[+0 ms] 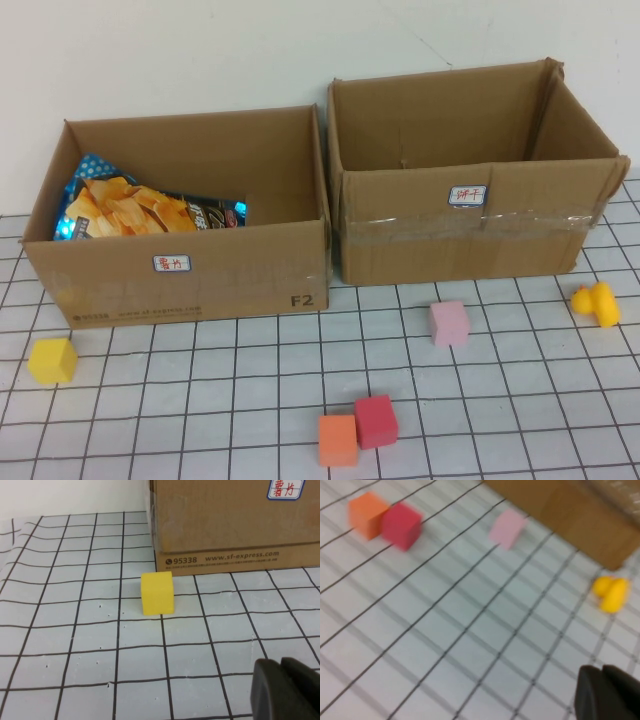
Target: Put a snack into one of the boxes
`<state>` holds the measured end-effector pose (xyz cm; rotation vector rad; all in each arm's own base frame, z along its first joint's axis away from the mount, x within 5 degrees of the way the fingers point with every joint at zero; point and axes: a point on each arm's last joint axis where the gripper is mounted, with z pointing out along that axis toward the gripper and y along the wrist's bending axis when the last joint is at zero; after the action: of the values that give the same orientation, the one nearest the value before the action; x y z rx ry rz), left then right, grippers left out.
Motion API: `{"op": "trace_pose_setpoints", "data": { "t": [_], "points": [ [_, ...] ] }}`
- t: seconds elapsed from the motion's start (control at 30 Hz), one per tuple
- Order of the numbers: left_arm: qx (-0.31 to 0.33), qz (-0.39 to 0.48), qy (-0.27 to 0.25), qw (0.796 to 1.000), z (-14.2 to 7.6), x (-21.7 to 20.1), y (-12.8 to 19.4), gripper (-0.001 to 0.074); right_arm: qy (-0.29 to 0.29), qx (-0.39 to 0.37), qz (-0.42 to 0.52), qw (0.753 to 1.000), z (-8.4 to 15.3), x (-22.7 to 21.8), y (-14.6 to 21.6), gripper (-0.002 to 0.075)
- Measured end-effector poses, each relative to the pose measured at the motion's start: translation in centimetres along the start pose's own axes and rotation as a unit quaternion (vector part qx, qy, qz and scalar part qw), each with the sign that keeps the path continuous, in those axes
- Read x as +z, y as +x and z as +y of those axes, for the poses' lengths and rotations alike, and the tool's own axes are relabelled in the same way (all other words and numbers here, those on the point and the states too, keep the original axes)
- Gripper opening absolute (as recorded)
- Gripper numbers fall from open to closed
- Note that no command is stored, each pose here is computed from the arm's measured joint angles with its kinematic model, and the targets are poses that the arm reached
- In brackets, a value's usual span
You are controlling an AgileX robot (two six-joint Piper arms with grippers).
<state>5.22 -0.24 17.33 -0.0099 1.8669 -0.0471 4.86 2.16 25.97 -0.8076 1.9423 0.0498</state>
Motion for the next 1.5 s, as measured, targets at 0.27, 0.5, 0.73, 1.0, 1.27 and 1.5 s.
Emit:
{"op": "trace_pose_setpoints", "data": {
  "t": [0.27,0.5,0.73,1.0,1.27,1.5],
  "points": [
    [0.0,0.0,0.0,1.0,0.0,0.0,0.0,-0.0001,0.157,0.066,-0.054,0.984,-0.3,0.8,3.1,-0.0001],
    [0.0,0.0,0.0,1.0,0.0,0.0,0.0,-0.0001,0.233,0.128,-0.053,0.962,0.3,2.8,6.7,-0.0001],
    [0.0,0.0,0.0,1.0,0.0,0.0,0.0,-0.0001,0.239,0.148,-0.021,0.959,0.7,3.9,8.5,-0.0001],
    [0.0,0.0,0.0,1.0,0.0,0.0,0.0,-0.0001,0.232,0.167,-0.029,0.958,0.8,4.0,8.4,-0.0001],
    [0.0,0.0,0.0,1.0,0.0,0.0,0.0,-0.0001,0.235,0.219,-0.04,0.946,0.7,4.0,8.5,-0.0001],
    [-0.002,0.0,0.0,1.0,0.0,0.0,0.0,-0.0001,0.238,0.213,-0.037,0.947,0.7,3.9,8.6,-0.0001]
  ]
}}
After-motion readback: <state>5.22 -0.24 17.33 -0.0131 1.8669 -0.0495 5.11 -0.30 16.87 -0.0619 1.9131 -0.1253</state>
